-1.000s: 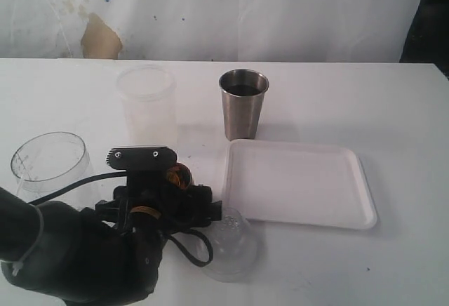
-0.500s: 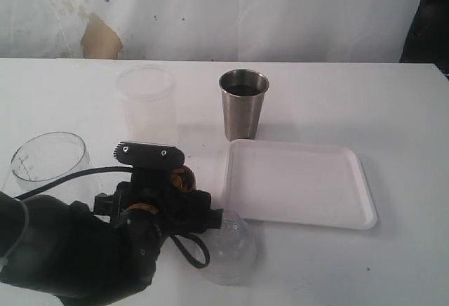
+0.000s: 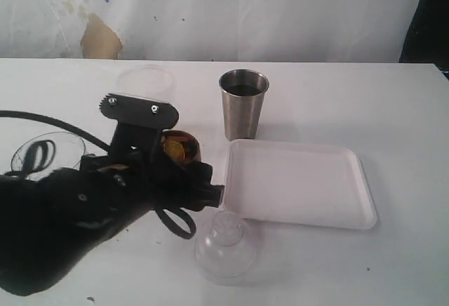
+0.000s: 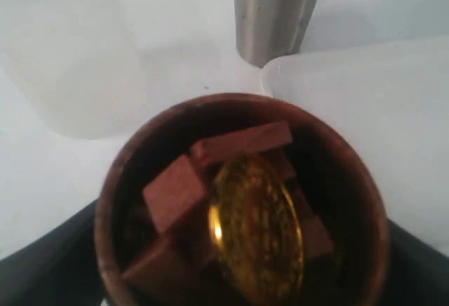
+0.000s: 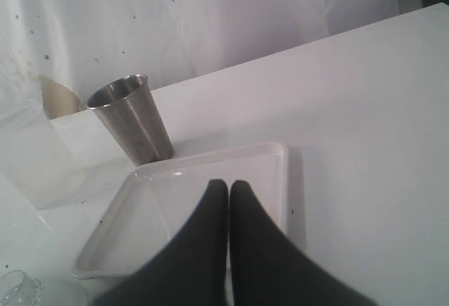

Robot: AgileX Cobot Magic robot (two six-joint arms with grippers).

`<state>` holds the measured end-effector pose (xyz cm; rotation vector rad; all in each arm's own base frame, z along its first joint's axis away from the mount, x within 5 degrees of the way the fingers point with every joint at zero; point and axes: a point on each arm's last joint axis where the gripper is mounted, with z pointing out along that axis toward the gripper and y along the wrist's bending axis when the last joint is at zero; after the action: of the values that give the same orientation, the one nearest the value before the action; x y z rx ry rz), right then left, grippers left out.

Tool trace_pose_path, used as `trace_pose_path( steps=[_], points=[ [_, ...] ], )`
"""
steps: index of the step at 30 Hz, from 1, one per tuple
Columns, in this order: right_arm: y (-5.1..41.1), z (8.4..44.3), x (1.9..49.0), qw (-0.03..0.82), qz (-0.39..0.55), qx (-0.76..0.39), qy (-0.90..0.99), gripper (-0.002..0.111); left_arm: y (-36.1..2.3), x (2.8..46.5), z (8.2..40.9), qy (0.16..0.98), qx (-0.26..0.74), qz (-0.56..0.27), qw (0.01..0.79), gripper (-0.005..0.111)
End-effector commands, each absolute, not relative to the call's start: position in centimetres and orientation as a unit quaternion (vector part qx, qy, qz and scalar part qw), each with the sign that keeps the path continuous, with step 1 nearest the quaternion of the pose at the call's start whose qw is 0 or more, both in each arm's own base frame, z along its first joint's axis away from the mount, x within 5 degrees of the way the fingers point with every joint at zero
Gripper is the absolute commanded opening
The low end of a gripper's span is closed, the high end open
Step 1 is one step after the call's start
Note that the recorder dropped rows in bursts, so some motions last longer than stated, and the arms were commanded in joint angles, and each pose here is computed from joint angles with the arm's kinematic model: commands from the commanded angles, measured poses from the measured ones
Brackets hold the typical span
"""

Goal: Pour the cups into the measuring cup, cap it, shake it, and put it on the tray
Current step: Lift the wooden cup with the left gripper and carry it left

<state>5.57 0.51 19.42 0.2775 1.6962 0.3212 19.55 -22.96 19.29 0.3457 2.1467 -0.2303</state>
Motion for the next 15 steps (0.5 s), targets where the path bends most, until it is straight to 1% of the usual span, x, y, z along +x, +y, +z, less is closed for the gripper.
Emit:
trace_pose_path(
  steps=[1, 5, 9, 13, 15],
  points=[
    [0.5, 19.4, 5.6, 0.646, 0.137, 0.121, 0.741, 0.000, -21.5, 18.8, 22.5, 0.860, 0.145, -0.097, 0.479, 0.000],
    [0.5, 19.4, 5.6, 0.646, 0.137, 0.121, 0.741, 0.000, -20.0, 17.8, 25.6, 0.842, 0.170, -0.098, 0.502, 0.000],
    [0.5, 19.4, 5.6, 0.646, 0.137, 0.121, 0.741, 0.000, -18.2, 16.9, 29.0, 0.808, 0.220, -0.065, 0.542, 0.000],
    [0.5, 19.4, 5.6, 0.646, 0.137, 0.121, 0.741, 0.000, -15.8, 16.2, 31.7, 0.785, 0.203, -0.041, 0.584, 0.000],
    [0.5, 19.4, 5.6, 0.646, 0.140, 0.124, 0.740, 0.000, -14.5, 16.0, 32.4, 0.779, 0.193, -0.001, 0.596, 0.000]
  ],
)
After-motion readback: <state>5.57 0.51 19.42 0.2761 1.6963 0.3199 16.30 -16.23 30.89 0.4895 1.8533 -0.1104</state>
